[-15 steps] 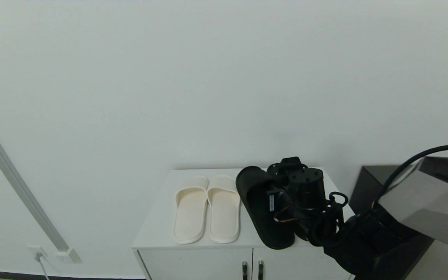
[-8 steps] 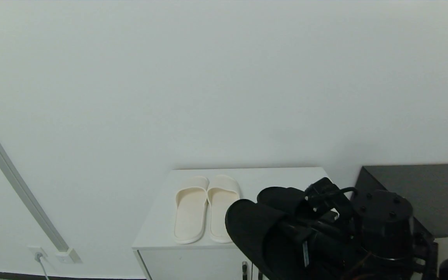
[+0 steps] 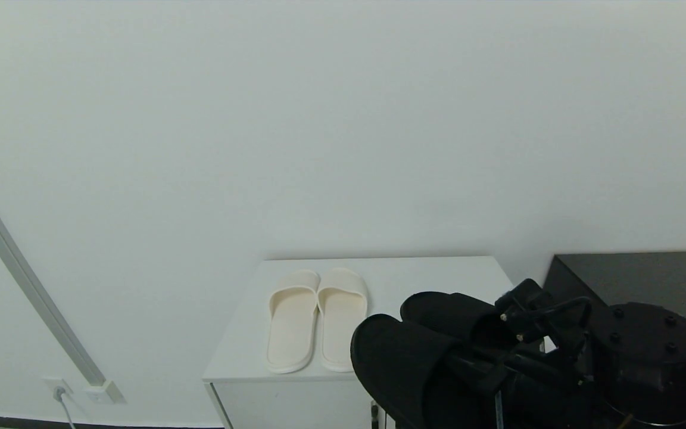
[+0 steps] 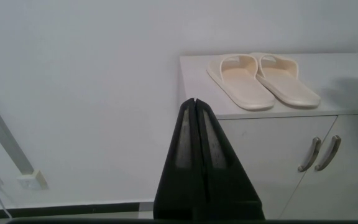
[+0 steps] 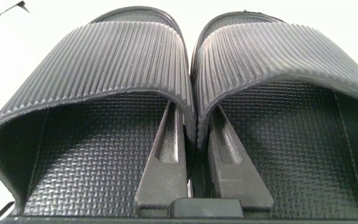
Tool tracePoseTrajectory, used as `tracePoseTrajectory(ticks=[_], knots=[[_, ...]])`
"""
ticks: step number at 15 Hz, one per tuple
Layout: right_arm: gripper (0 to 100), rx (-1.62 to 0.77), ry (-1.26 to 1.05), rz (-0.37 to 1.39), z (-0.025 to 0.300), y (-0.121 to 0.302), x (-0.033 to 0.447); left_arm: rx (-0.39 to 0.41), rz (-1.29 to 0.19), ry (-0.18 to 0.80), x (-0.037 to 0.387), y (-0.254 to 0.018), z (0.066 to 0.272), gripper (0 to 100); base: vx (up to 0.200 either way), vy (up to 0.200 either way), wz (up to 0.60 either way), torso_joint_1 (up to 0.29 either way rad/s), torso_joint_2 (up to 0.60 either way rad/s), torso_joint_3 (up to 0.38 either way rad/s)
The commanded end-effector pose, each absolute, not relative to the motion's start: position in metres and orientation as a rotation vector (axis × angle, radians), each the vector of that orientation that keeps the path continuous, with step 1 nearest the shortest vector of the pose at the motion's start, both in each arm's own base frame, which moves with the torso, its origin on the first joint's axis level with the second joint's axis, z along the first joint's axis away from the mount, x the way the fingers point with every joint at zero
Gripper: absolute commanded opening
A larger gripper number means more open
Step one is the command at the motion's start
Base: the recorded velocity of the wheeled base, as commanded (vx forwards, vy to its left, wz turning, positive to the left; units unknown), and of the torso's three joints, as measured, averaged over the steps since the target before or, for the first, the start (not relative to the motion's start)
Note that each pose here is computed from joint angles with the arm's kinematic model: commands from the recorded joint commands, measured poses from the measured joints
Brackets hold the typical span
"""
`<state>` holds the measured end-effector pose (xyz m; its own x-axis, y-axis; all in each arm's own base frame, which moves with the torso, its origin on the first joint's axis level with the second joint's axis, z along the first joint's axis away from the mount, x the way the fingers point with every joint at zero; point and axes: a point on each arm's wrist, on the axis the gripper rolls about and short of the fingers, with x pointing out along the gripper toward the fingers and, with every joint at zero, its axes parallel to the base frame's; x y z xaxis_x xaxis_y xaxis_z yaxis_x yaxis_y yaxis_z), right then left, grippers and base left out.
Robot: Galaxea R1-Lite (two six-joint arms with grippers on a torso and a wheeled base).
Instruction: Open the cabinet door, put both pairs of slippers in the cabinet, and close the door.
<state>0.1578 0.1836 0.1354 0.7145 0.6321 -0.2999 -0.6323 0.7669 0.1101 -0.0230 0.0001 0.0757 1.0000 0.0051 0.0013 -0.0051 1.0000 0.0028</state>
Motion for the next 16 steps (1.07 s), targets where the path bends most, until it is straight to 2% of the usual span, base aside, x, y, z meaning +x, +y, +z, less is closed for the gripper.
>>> tracePoseTrajectory(ticks=[1,9,16], knots=[[0,0.003,0.326,0.701,0.137,0.182,0.156,0.003,0.008,0.000,-0.023,0.000,0.076,0,-0.200,0.000,0.00,0.007,0.01,0.007],[0,-0.011,0.348,0.699,0.131,0.181,0.155,0.003,0.006,0.000,-0.023,0.000,0.076,0,-0.200,0.000,0.00,0.001,0.00,0.006],[0,-0.034,0.381,0.695,0.122,0.178,0.155,0.003,0.008,0.000,-0.023,0.000,0.076,0,0.000,0.000,0.00,0.000,0.00,0.000]])
